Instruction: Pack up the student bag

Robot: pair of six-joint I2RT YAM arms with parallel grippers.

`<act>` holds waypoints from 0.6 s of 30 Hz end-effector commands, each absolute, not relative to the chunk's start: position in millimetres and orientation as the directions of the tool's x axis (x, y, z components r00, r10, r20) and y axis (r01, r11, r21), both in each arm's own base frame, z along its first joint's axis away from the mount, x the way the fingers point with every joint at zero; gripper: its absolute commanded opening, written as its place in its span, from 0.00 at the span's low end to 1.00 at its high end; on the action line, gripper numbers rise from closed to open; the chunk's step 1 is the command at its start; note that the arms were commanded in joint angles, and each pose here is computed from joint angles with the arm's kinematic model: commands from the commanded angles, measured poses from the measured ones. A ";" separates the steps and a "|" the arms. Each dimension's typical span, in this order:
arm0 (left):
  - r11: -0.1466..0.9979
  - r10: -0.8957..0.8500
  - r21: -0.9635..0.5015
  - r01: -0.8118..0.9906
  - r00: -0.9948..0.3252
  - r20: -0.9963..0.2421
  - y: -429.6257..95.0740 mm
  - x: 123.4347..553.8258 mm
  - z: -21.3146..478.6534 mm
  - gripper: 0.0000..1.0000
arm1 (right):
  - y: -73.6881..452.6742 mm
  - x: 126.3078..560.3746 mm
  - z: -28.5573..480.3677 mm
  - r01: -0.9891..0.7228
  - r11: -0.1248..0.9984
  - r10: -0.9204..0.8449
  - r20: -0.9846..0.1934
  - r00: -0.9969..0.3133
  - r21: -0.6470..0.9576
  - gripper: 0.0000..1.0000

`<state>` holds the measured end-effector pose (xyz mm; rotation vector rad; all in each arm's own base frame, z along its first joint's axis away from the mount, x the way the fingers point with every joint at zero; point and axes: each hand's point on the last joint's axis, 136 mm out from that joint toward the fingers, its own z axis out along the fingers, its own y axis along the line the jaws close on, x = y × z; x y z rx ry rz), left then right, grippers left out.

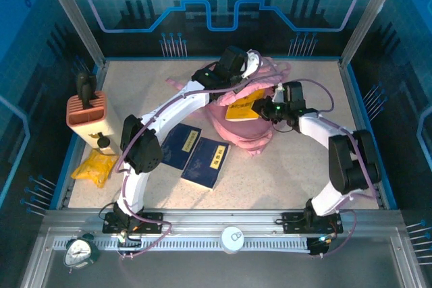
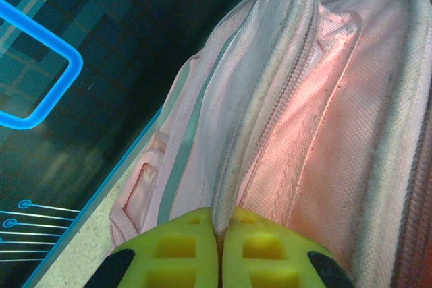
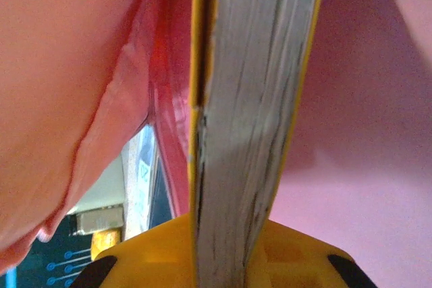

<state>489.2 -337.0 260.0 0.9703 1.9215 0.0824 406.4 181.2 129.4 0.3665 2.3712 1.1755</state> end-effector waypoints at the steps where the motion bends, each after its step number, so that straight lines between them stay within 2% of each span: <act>1: 0.756 0.510 0.396 0.520 -0.090 -0.855 -334.4 486.2 360.8 0.00 | 206.0 441.7 155.4 -0.134 0.592 0.391 -0.429 -0.815 0.794 0.17; 5: 0.763 0.504 0.390 0.516 -0.098 -0.858 -332.8 486.2 361.2 0.00 | 211.8 457.9 130.3 -0.109 0.635 0.382 -0.433 -0.817 0.765 0.23; 10: 0.771 0.507 0.389 0.505 -0.115 -0.855 -328.4 489.6 355.9 0.00 | 203.3 464.2 97.8 -0.054 0.725 0.344 -0.429 -0.835 0.686 0.42; 15: 0.772 0.514 0.396 0.497 -0.123 -0.849 -324.1 490.9 350.1 0.00 | 177.6 443.9 102.0 -0.028 0.815 0.323 -0.494 -0.807 0.579 0.63; 18: 0.769 0.511 0.390 0.507 -0.121 -0.851 -325.3 488.4 349.1 0.00 | 164.8 422.2 96.8 0.003 0.864 0.291 -0.495 -0.819 0.504 0.68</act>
